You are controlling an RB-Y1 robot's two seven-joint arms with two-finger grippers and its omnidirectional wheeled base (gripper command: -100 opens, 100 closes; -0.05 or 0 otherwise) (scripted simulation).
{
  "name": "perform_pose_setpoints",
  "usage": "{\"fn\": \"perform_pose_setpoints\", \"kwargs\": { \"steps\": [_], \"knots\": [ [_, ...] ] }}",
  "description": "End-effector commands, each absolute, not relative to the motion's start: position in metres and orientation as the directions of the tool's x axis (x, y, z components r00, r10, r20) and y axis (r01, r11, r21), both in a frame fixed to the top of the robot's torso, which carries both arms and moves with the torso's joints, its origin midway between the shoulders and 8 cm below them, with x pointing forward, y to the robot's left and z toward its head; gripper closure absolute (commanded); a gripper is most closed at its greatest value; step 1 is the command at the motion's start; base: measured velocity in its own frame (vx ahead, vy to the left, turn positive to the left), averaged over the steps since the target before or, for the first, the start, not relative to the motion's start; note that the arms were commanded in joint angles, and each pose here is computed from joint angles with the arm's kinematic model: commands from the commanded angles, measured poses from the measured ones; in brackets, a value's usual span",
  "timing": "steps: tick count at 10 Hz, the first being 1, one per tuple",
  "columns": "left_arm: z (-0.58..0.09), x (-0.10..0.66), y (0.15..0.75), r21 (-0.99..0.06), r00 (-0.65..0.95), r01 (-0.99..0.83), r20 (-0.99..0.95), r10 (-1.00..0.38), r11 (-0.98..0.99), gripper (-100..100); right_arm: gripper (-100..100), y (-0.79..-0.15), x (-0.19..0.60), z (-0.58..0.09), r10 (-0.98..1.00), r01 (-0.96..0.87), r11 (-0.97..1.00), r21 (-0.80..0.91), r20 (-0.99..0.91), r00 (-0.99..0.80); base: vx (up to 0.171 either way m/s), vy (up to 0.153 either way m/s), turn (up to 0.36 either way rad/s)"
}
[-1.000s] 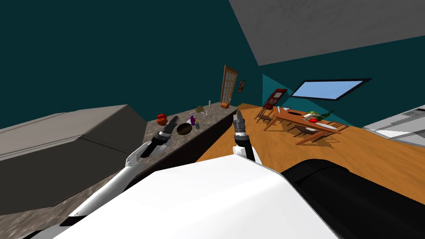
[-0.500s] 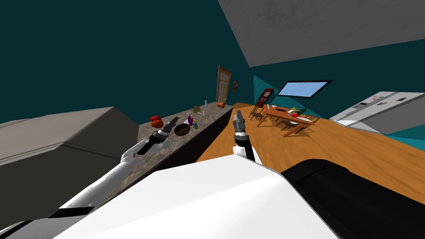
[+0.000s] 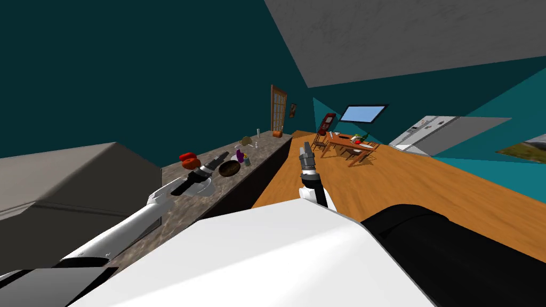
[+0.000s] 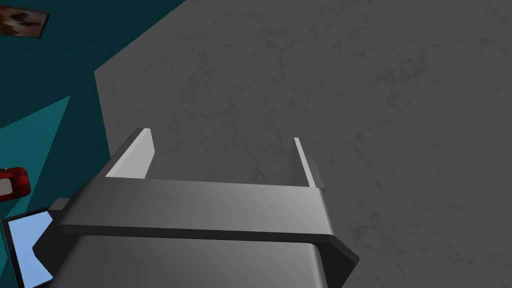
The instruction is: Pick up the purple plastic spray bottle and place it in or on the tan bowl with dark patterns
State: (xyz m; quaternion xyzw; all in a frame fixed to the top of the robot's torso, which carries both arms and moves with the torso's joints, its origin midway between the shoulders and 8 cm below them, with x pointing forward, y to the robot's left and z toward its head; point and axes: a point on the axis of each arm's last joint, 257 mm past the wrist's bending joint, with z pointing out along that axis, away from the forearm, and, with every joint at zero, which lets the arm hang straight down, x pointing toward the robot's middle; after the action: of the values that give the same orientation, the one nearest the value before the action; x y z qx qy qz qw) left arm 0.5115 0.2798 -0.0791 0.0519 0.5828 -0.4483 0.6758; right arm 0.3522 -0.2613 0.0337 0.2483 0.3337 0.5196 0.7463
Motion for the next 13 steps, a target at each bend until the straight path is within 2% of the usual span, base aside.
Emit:
{"fn": "perform_pose_setpoints", "kwargs": {
  "steps": [1, 3, 6, 7, 13],
  "knots": [
    [-0.091, 0.519, 0.294, -0.404, -0.076, 0.643, -0.879, -0.471, 0.651, -100, 0, -0.261, 0.352, 0.034, 0.941, -0.61, 0.337, 0.717, -0.24, 0.237, -0.047, 0.09, -0.395],
    [-0.106, 0.527, 0.315, -0.378, -0.077, 0.607, -0.904, -0.421, 0.699, -100, 0, -0.261, 0.352, 0.034, 0.941, -0.61, 0.337, 0.717, -0.24, 0.237, -0.03, 0.084, -0.224],
    [-0.132, 0.537, 0.353, -0.283, -0.087, 0.545, -0.955, -0.282, 0.79, -100, 0, -0.261, 0.352, 0.034, 0.941, -0.61, 0.337, 0.718, -0.24, 0.237, -0.003, 0.05, -0.296],
    [-0.134, 0.538, 0.358, -0.283, -0.089, 0.535, -0.956, -0.28, 0.796, -100, 0, -0.261, 0.352, 0.034, 0.941, -0.61, 0.337, 0.718, -0.24, 0.237, -0.002, 0.052, -0.116],
    [-0.194, 0.536, 0.437, -0.105, -0.168, 0.401, -0.985, -0.04, 0.91, -100, 0, -0.261, 0.352, 0.034, 0.941, -0.61, 0.337, 0.718, -0.24, 0.238, 0.019, 0.05, -0.25]
  ]
}}
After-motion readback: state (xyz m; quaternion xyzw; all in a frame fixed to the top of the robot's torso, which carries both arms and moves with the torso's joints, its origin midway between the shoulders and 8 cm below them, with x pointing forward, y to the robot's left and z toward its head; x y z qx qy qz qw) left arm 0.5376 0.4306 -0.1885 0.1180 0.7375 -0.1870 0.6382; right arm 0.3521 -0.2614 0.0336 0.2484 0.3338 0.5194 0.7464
